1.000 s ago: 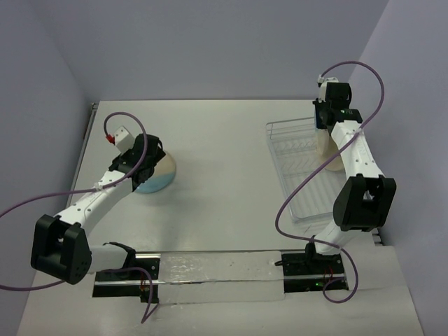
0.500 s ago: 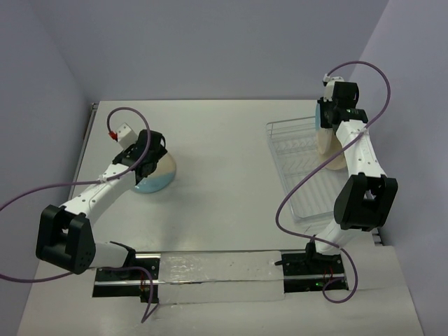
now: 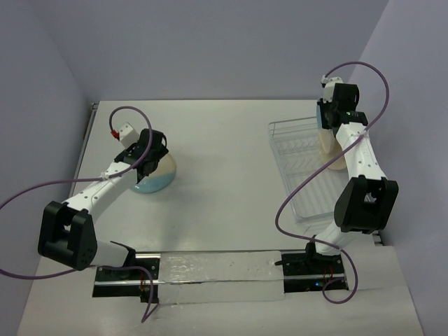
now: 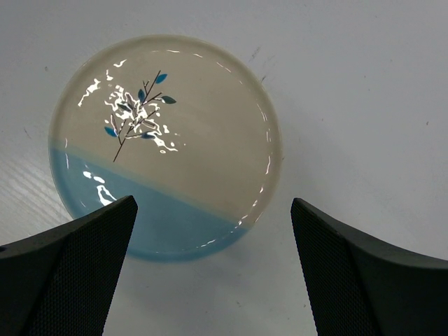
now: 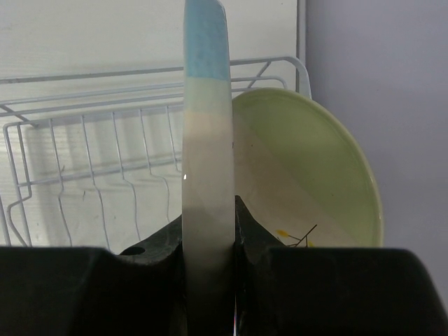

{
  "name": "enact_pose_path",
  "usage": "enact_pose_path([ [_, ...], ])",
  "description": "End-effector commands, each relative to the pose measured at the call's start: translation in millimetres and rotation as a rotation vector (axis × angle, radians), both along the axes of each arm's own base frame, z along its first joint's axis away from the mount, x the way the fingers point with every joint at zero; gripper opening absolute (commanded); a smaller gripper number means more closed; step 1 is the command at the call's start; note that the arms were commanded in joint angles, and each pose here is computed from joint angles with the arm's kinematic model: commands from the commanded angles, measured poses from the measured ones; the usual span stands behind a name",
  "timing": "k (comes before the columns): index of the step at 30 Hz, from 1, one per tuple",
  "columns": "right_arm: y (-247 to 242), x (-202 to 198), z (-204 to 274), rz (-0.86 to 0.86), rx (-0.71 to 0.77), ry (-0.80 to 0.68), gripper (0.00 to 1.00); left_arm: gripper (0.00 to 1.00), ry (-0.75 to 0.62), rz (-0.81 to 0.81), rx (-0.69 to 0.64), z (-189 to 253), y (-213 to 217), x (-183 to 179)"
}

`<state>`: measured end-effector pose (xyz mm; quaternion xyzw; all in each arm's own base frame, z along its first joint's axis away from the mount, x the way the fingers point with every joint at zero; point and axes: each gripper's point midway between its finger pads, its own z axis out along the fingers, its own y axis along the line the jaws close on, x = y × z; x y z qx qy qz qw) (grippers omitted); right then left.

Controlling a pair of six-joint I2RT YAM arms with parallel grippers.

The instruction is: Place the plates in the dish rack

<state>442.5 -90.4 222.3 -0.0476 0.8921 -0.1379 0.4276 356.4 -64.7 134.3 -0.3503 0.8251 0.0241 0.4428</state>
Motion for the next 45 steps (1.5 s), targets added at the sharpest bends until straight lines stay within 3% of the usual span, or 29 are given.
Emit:
enact_pose_path([
  [1,-13,-2,39,-0.012,-0.071,-0.108,0.0,0.99,-0.074,-0.007,-0.026,22,-4,14],
  [9,10,4,-23,0.045,0.068,0.032,0.0,0.99,-0.068,0.033,-0.014,28,5,5],
  [23,19,3,-83,0.021,0.259,0.143,0.0,0.99,-0.04,0.072,0.024,26,9,12],
  [24,18,4,-84,0.013,0.259,0.143,0.02,0.99,-0.039,0.069,0.025,26,8,13],
  [29,9,5,-73,-0.02,0.245,0.107,0.33,0.99,-0.044,0.047,0.019,26,3,20],
  [32,7,5,-58,-0.021,0.237,0.066,0.35,0.99,-0.038,0.042,0.018,23,2,21],
  [34,5,5,-49,-0.027,0.226,0.033,0.26,0.99,-0.036,0.033,0.018,22,1,21],
  [36,-1,5,-40,-0.055,0.211,0.01,0.47,0.99,-0.042,0.027,0.011,23,0,21],
  [40,-10,2,-19,-0.101,0.174,-0.039,0.71,0.99,-0.054,0.024,0.005,26,1,17],
  [45,-15,0,5,-0.125,0.155,-0.099,0.75,0.99,-0.071,0.021,0.001,28,3,12],
])
